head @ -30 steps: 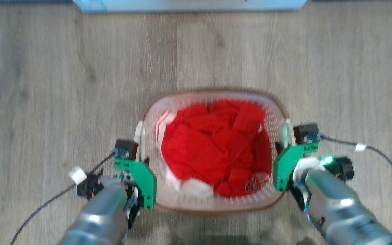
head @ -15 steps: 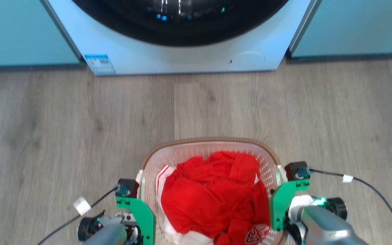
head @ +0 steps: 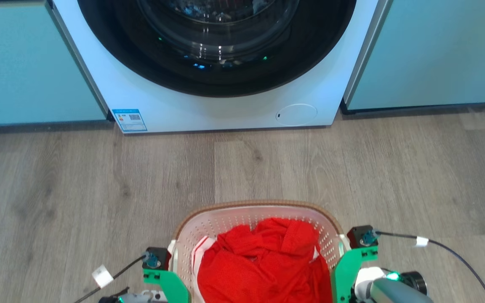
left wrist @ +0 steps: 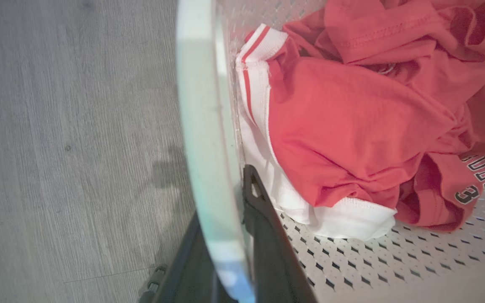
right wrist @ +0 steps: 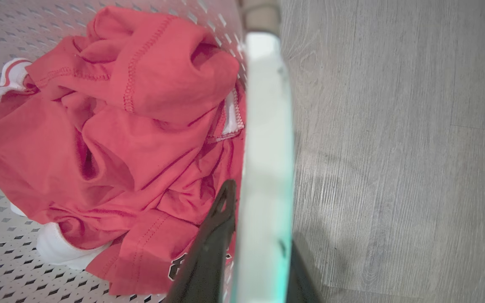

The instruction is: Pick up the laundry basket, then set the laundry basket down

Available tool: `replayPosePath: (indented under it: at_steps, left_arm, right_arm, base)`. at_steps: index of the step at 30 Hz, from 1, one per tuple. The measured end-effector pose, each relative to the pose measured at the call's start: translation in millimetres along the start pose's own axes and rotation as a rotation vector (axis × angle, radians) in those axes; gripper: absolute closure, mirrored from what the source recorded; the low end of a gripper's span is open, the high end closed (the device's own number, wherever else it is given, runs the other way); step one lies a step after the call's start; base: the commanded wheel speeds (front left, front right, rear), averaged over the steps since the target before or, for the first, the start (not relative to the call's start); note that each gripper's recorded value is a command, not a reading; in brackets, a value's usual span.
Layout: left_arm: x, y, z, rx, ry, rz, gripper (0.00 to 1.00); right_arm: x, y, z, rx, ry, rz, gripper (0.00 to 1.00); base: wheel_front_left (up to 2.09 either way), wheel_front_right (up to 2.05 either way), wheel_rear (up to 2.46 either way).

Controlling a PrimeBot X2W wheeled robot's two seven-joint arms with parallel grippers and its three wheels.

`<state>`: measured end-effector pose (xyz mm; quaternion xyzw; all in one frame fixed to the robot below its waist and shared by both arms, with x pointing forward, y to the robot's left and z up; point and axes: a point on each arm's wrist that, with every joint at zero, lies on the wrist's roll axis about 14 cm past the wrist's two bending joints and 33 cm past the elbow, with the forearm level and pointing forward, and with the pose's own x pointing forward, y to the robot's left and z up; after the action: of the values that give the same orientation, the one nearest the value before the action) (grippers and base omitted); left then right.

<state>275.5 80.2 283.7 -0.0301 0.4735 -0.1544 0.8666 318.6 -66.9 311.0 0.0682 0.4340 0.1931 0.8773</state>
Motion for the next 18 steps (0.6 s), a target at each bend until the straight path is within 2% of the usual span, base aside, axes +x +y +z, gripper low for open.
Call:
replayPosePath:
  at_steps: [18]
  left_arm:
    - [-5,0,-4,0.017,0.012,0.005,1.0]
  right_arm:
    - [-7,4,-12,-0.003,0.027,0.004,1.0]
  base:
    - [0.0,0.0,0.0]
